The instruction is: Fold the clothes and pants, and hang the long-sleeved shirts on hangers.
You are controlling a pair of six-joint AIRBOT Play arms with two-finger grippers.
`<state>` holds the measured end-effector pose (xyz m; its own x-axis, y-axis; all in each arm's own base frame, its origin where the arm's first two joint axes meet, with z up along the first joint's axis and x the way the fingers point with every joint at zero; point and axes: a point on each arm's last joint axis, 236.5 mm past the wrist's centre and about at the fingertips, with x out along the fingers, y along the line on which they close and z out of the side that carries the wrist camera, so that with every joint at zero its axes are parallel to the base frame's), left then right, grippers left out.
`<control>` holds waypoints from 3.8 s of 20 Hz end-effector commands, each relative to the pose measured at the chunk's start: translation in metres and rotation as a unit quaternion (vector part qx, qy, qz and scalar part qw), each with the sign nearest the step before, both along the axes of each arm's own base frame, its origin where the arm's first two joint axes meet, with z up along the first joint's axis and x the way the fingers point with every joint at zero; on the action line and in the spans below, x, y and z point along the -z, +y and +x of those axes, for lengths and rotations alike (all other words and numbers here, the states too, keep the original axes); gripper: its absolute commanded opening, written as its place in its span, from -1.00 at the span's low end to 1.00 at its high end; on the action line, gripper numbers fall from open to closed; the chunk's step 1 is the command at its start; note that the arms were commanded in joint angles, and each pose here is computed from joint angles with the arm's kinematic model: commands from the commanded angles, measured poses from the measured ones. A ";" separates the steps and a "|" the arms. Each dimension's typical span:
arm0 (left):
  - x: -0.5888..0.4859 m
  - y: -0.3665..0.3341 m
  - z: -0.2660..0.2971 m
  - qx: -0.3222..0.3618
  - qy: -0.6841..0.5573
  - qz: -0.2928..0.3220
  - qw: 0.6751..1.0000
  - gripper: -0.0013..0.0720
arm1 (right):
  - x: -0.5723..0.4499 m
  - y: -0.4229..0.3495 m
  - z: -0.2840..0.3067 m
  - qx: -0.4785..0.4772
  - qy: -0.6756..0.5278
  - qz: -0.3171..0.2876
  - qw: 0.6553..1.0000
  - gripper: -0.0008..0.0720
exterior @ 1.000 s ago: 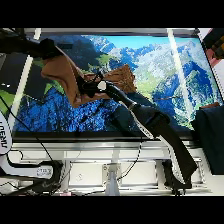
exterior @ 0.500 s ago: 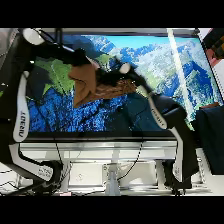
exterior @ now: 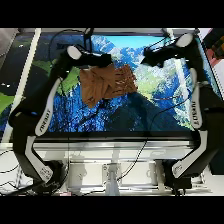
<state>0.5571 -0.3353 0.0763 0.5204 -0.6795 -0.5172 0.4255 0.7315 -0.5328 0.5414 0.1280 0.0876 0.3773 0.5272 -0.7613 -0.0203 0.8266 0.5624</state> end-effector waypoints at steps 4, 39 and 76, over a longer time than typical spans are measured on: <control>0.041 -0.057 -0.002 -0.003 -0.020 -0.005 1.000 -0.92 | -0.042 -0.039 -0.010 0.000 -0.053 -0.052 0.997 -0.88; 0.112 -0.006 -0.026 0.013 0.031 0.205 0.978 -0.92 | -0.005 -0.092 0.021 -0.009 -0.106 -0.192 0.976 -0.88; 0.151 0.007 -0.025 -0.071 0.144 0.147 0.976 -0.92 | -0.009 -0.076 0.021 -0.022 -0.113 -0.163 0.980 -0.88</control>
